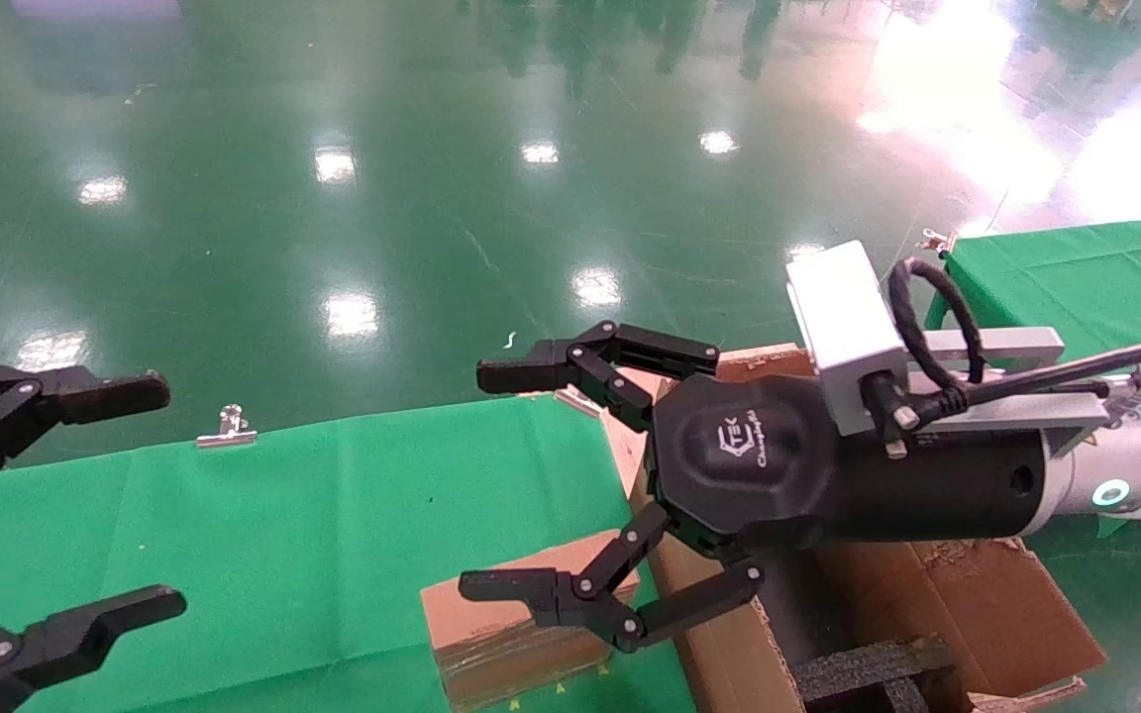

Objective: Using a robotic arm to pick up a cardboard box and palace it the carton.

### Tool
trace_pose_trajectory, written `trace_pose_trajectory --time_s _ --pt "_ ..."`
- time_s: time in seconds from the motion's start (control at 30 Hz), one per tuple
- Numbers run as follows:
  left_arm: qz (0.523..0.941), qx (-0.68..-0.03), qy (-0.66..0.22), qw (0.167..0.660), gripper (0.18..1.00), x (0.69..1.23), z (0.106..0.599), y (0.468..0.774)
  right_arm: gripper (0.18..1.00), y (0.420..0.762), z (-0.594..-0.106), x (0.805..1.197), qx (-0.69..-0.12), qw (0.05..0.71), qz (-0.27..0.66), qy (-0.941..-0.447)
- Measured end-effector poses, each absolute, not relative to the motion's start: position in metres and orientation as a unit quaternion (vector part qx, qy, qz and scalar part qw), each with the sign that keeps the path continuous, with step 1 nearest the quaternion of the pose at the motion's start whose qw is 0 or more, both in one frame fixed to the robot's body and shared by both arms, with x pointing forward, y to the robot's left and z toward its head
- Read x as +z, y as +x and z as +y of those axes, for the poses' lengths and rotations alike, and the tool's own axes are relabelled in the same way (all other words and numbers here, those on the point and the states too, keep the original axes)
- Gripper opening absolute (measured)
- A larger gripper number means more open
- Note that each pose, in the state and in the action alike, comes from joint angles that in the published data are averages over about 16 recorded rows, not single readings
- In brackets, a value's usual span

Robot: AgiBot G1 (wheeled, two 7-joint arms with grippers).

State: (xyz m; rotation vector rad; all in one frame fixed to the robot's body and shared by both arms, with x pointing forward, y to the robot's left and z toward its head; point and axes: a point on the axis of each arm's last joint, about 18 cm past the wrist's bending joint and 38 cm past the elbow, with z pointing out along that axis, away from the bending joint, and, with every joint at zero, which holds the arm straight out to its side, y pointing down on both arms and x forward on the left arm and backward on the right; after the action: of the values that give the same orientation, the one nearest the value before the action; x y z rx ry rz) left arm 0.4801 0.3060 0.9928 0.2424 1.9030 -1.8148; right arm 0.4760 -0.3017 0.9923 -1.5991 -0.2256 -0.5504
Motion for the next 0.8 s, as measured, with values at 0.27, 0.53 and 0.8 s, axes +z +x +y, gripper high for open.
trace_pose_trajectory --time_s 0.27,0.53,0.8 --pt "0.698 -0.666 0.089 0.248 1.001 0.9928 0.306 0.4801 1.001 0.476 -0.3017 0.9923 -0.243 0.658 -0.1 -0.706" --pt "0.698 -0.666 0.089 0.248 1.001 0.9928 0.306 0.4801 1.001 0.476 -0.3017 0.9923 -0.243 0.658 -0.1 -0.706" --pt "0.698 -0.666 0.089 0.248 0.993 0.9928 0.306 0.4801 1.001 0.4767 -0.3014 0.9913 -0.243 0.655 -0.099 -0.708"
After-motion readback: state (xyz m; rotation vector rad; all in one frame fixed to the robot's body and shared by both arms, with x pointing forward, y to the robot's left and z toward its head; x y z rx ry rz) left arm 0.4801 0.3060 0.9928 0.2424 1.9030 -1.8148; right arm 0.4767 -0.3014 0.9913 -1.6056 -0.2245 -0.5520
